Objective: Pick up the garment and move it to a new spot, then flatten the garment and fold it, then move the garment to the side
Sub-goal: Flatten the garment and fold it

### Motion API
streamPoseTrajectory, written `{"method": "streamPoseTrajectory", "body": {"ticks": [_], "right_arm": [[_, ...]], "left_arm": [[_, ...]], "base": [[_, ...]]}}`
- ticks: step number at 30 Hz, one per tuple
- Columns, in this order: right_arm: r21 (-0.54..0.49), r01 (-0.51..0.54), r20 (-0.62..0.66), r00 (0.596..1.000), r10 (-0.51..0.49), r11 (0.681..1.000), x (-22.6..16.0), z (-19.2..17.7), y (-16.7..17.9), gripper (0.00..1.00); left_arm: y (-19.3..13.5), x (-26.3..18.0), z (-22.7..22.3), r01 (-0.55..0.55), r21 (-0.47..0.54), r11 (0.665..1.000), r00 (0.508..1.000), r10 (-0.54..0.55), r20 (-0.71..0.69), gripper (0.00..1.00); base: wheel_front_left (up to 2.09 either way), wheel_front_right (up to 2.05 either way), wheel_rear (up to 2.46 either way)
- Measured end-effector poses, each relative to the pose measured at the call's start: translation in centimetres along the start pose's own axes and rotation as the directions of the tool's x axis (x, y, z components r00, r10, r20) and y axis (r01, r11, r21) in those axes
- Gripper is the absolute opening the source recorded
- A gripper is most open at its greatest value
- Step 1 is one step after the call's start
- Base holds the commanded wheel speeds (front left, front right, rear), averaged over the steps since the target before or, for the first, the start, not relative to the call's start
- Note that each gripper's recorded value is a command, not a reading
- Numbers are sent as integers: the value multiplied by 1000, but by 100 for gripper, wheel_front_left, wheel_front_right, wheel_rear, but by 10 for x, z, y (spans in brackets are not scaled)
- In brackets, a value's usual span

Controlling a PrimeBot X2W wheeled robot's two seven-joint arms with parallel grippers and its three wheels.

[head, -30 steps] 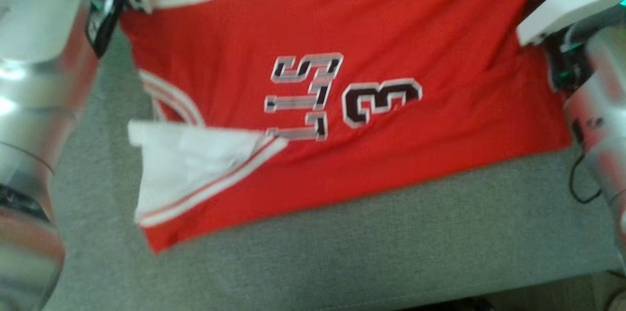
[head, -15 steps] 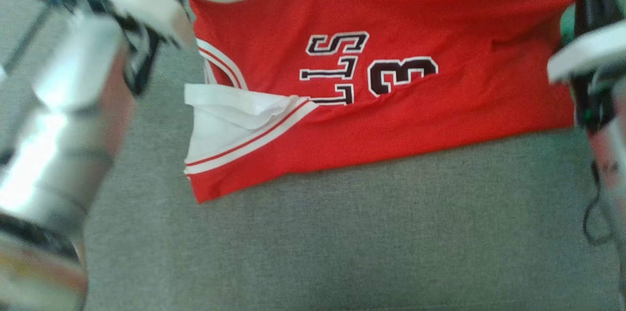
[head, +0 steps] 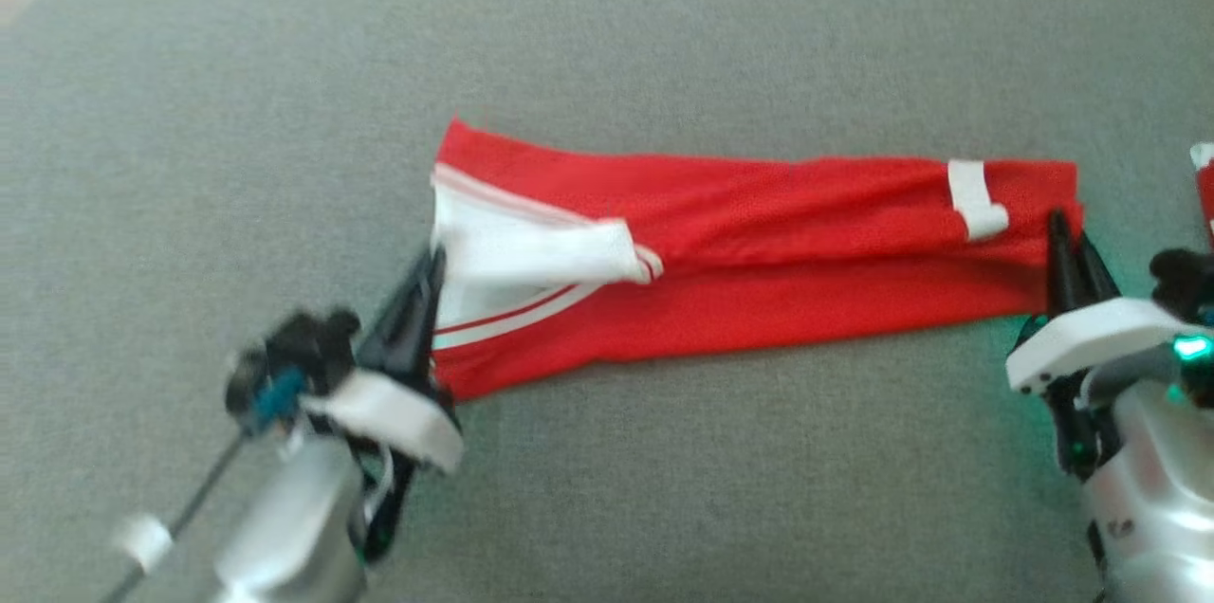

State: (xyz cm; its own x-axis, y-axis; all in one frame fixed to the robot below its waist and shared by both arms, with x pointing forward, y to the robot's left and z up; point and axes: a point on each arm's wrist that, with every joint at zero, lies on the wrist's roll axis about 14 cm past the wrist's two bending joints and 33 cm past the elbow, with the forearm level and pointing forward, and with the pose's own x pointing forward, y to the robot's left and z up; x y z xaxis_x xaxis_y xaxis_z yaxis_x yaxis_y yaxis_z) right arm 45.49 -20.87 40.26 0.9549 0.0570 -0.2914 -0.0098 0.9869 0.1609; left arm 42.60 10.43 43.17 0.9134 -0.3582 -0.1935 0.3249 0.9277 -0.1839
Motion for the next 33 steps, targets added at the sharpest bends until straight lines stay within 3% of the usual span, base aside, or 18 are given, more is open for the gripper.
{"method": "streamPoseTrajectory", "body": {"ticks": [1,2,10,17,24,33], "right_arm": [[8,-1,2,1000,1,1000,-1,0,3,100],[8,-1,2,1000,1,1000,-1,0,3,100],[19,-1,160,987,-2,1000,-15,42,13,100],[16,48,110,993,-50,999,-58,6,9,100],[26,77,97,992,-79,997,-82,-6,3,100],[21,63,93,994,-65,998,-81,-8,9,100]], "left_arm": [[-1,-7,-6,-8,-15,1000,1000,8,-8,91],[-1,-7,-6,-8,-15,1000,1000,8,-8,100],[12,-31,8,-159,-53,986,983,163,82,100],[11,-70,-1,-229,-73,971,966,235,104,100],[5,-91,-3,-227,-39,973,966,230,118,100],[-4,-98,-13,-203,-42,978,974,206,97,100]], "base": [[0,0,0],[0,0,0],[0,0,0],[0,0,0],[0,0,0],[0,0,0]]}}
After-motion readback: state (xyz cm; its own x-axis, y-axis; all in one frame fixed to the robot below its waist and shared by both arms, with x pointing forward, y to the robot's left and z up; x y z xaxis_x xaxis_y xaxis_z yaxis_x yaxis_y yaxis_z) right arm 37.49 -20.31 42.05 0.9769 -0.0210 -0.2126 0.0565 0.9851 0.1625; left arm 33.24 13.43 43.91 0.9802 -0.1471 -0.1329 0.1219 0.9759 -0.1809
